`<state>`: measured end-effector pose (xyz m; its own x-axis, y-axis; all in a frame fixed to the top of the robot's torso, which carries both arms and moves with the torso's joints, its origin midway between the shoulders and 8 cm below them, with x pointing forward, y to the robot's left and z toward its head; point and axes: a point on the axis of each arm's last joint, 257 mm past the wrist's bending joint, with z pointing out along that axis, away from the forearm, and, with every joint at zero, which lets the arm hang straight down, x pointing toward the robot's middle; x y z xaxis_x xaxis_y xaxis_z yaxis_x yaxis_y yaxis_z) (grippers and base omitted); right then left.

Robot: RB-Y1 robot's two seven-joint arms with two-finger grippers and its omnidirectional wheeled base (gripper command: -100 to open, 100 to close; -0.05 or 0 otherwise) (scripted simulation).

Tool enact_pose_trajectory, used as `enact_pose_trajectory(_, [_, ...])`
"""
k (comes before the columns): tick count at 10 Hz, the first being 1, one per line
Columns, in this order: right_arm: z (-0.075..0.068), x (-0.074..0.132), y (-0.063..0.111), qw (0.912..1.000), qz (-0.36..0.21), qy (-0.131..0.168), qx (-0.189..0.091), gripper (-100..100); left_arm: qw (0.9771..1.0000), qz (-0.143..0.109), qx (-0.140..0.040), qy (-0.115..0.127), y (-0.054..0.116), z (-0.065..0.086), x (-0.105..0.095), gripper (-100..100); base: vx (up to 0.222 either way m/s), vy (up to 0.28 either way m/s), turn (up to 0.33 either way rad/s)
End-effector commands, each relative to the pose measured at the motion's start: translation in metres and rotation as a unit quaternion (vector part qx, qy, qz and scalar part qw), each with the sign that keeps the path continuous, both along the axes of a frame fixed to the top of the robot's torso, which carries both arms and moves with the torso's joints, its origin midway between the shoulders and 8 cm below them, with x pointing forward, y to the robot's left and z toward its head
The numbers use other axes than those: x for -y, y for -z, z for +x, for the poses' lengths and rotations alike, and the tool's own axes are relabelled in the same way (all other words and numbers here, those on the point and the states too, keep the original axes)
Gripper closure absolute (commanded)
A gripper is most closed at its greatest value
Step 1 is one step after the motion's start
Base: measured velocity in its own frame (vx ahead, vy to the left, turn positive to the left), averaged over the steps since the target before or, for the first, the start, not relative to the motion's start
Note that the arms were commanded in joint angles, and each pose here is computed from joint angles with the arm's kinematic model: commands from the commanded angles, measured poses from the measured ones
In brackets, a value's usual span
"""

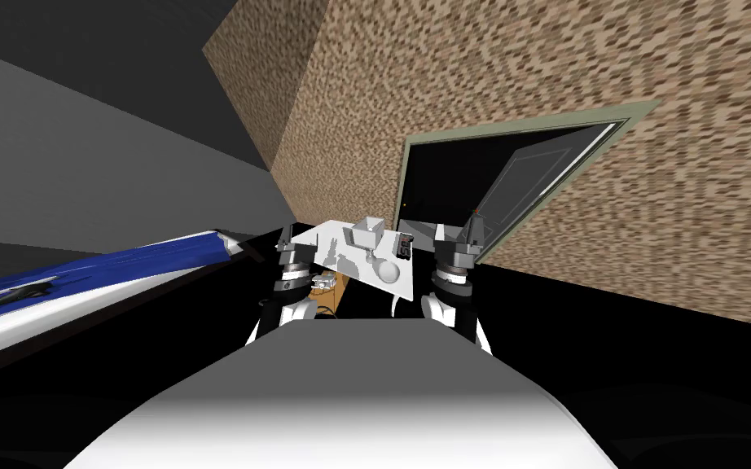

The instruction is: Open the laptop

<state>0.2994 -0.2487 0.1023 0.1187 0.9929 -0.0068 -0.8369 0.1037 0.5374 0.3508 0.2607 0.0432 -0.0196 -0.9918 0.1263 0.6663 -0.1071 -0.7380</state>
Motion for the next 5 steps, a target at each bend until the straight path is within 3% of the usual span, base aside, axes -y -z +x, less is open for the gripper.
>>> enact_pose_trajectory(1, [0.0,0.0,0.0,1.0,0.0,0.0,0.0,0,1.0,0.0,0.0,0.0,0.0,0.0,0.0,0,0.0,0.0,0.0])
enact_pose_trajectory(5, [-0.0001,0.0,-0.0001,1.0,0.0,0.0,0.0,0,1.0,0.0,0.0,0.0,-0.0001,-0.0001,0.0,0,0.0,0.0,0.0])
